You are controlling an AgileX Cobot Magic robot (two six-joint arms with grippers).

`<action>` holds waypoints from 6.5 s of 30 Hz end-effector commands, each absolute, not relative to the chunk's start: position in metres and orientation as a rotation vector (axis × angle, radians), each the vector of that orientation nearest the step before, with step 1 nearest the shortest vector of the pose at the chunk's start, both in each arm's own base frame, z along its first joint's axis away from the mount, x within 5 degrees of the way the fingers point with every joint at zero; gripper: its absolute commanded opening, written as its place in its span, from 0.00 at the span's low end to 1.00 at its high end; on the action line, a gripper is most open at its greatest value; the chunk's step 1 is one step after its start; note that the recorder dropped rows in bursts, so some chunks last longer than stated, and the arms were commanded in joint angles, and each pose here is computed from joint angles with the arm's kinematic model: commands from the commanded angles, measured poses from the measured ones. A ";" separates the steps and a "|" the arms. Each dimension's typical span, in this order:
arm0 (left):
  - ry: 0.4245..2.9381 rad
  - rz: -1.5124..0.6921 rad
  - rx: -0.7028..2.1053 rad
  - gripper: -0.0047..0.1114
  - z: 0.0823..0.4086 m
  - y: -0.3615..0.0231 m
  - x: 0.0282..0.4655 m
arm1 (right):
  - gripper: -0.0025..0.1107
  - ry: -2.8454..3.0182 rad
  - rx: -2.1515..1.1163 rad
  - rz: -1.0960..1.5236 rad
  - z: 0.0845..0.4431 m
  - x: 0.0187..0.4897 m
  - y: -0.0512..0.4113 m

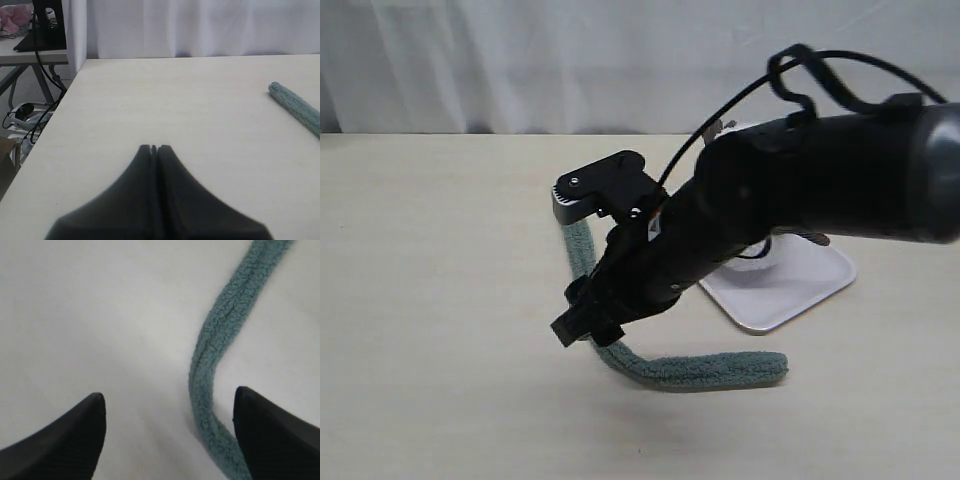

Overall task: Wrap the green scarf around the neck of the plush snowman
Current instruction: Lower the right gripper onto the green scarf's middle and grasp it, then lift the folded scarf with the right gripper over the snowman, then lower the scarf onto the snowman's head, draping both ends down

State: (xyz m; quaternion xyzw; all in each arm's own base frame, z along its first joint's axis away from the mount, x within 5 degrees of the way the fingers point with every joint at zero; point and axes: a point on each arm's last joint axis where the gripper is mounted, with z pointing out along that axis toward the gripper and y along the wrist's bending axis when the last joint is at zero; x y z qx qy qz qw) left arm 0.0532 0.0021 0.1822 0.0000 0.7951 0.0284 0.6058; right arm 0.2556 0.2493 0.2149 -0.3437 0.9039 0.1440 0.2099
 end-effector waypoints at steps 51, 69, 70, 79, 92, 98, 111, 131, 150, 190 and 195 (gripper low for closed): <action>1.828 0.055 -0.002 0.04 0.182 0.002 0.053 | 0.06 2.614 -1.006 0.044 0.231 0.293 0.290; 1.829 0.055 -0.002 0.04 0.182 0.002 0.053 | 0.06 2.288 -0.890 -0.071 0.358 0.239 0.257; 1.829 0.055 -0.002 0.04 0.182 0.002 0.053 | 0.06 2.279 -0.854 -0.115 0.360 0.241 0.254; 1.829 0.055 -0.002 0.04 0.182 0.002 0.053 | 0.06 2.133 -0.740 -0.373 0.368 0.257 0.242; 1.829 0.055 -0.002 0.04 0.182 0.002 0.053 | 0.06 2.087 -0.629 -0.487 0.375 0.277 0.220; 1.829 0.055 -0.002 0.04 0.182 0.002 0.053 | 0.06 2.210 -0.482 -0.416 0.368 0.295 0.195; 1.827 0.055 -0.002 0.04 0.182 0.002 0.053 | 0.06 2.087 -0.657 -0.288 0.331 0.318 0.189; 1.827 0.055 -0.002 0.04 0.182 0.002 0.053 | 0.06 2.068 -0.793 -0.481 0.286 0.353 0.186; 1.830 0.055 -0.002 0.04 0.182 0.002 0.053 | 0.06 1.845 -0.890 -0.554 0.336 0.331 0.201; 1.828 0.055 -0.002 0.04 0.182 0.002 0.053 | 0.06 1.934 -1.166 -0.842 0.286 0.356 0.168; 1.828 0.055 -0.002 0.04 0.182 0.002 0.053 | 0.06 1.827 -1.173 -0.841 0.312 0.341 0.177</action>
